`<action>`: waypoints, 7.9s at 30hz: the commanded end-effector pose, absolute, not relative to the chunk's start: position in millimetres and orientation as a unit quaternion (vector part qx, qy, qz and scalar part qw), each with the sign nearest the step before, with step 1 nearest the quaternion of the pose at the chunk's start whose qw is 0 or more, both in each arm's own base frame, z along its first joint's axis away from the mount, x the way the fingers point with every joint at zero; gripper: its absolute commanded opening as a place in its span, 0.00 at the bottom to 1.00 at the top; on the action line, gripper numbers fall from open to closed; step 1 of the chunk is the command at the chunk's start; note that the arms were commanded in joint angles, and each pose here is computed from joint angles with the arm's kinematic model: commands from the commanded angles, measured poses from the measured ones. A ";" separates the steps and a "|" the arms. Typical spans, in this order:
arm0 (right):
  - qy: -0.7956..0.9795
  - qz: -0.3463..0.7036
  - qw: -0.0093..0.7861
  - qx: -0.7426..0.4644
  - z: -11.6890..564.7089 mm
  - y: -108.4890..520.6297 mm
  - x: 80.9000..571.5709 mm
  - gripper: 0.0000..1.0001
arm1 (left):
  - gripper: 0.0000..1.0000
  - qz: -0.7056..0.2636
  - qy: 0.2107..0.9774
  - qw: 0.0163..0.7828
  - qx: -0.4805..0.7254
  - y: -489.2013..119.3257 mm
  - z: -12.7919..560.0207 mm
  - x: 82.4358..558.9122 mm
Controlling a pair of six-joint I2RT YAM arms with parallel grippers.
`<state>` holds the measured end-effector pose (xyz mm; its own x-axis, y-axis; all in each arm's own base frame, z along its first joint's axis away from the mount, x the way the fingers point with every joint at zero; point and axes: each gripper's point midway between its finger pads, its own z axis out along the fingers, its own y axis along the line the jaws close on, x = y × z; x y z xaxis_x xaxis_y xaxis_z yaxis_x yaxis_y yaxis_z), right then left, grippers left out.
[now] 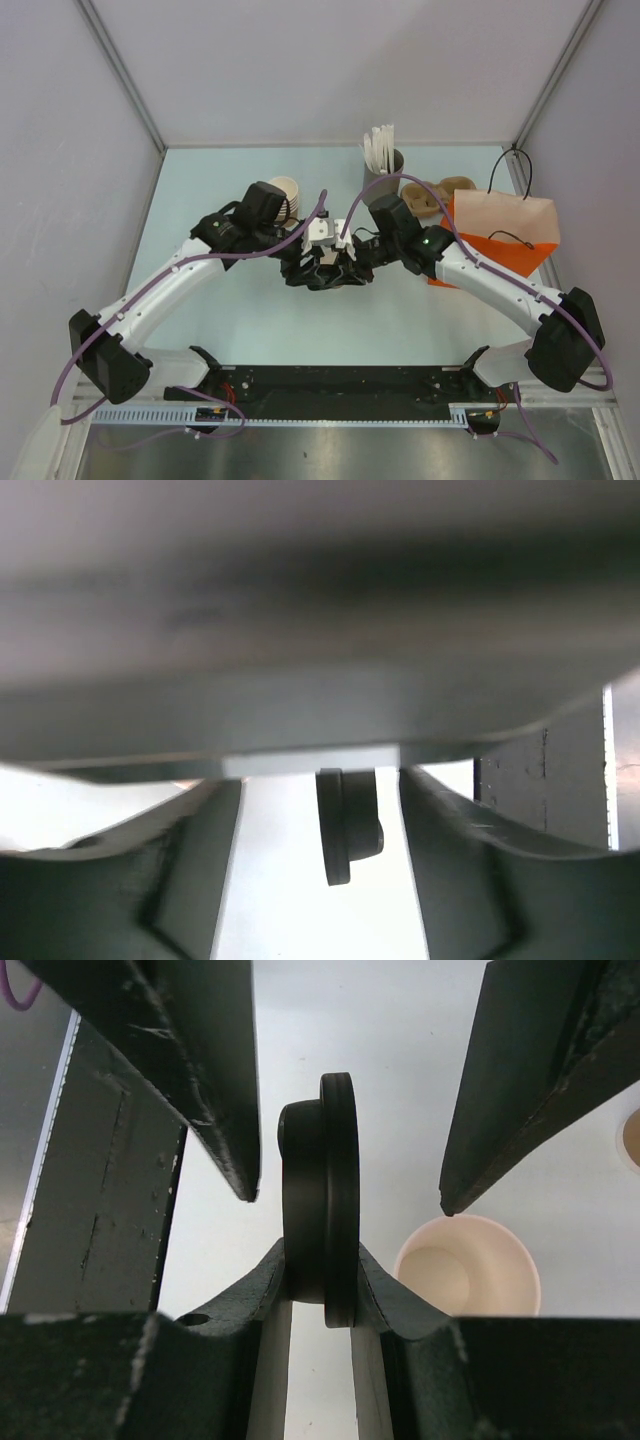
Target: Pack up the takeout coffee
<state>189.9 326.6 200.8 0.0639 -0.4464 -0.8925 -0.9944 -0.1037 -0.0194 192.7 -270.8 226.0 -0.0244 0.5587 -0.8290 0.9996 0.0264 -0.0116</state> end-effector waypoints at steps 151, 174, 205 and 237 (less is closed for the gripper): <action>0.568 0.138 0.510 -0.631 269.9 305.4 246.7 0.01 | 1.00 -0.371 0.759 0.507 0.170 -142.9 328.0 333.9; 0.609 0.222 0.450 -0.614 271.0 296.8 259.9 0.03 | 1.00 -0.171 0.696 0.618 0.322 -107.1 313.8 276.5; 0.675 0.144 0.200 -0.695 172.1 304.0 275.1 0.02 | 0.99 -0.193 0.670 0.624 0.353 -117.4 282.7 260.4; 0.647 0.131 0.144 -0.737 135.7 323.0 243.8 0.02 | 0.99 -0.195 0.676 0.615 0.355 -117.4 276.4 263.5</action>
<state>252.4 323.9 135.7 0.1009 -0.9132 -0.3948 -0.9948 -0.0887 -0.0492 262.4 -115.1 270.9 -0.0484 0.2243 -0.9733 0.7051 0.6979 0.1258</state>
